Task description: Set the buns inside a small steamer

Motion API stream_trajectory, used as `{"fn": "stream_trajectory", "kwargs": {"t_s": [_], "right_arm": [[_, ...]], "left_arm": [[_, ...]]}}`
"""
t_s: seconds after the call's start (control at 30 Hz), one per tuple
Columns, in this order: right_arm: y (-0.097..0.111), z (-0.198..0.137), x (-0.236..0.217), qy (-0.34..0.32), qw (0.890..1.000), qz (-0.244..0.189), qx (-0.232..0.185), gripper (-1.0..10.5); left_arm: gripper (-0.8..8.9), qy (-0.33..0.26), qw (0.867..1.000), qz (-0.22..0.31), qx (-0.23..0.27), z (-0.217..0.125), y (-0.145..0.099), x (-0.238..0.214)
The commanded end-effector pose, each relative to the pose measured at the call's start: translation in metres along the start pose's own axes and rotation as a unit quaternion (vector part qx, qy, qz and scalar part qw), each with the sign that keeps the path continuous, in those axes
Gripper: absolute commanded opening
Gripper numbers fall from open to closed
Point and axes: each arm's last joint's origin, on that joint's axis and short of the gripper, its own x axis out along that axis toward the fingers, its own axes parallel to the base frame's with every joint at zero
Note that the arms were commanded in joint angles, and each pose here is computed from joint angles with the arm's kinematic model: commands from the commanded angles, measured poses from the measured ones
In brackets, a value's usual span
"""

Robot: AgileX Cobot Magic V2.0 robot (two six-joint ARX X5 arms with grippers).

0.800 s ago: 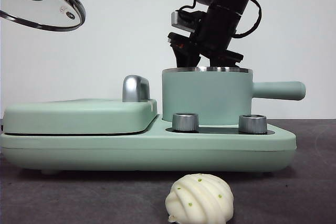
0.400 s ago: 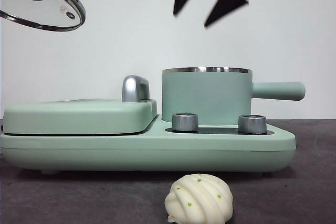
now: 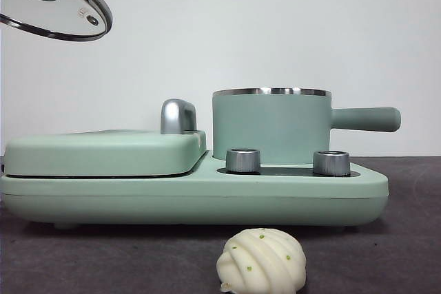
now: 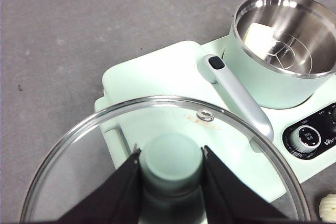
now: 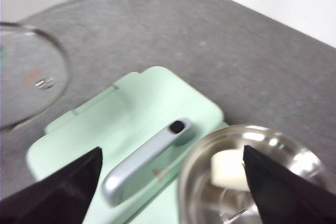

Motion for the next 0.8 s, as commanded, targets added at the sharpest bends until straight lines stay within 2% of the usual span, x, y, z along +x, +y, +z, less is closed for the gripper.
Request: {"fn": "stream_trajectory", "kwargs": {"t_s": [0.03, 0.27, 0.37, 0.5, 0.6, 0.8], "right_arm": [[0.011, -0.024, -0.006, -0.008, 1.0, 0.009, -0.002, 3.7], [0.035, -0.083, -0.022, 0.022, 0.999, 0.047, -0.017, 3.7], [0.045, -0.108, -0.025, 0.066, 0.995, 0.071, -0.03, 3.8], [0.059, -0.136, -0.022, 0.158, 0.979, 0.105, -0.073, 3.8], [0.069, -0.15, -0.015, 0.199, 0.968, 0.125, -0.091, 3.8], [0.085, -0.164, 0.008, 0.239, 0.956, 0.119, -0.124, 4.3]], "left_arm": [[0.1, -0.02, 1.0, 0.0, 0.006, 0.006, 0.0, -0.004], [0.1, -0.02, 1.0, 0.0, 0.006, 0.006, 0.0, -0.004], [0.1, -0.02, 1.0, 0.0, 0.006, 0.006, 0.0, -0.004], [0.1, -0.02, 1.0, 0.0, 0.006, 0.006, 0.0, -0.004], [0.1, -0.02, 1.0, 0.0, 0.006, 0.006, 0.0, -0.004], [0.1, -0.02, 1.0, 0.0, 0.006, 0.006, 0.0, -0.004]]}}
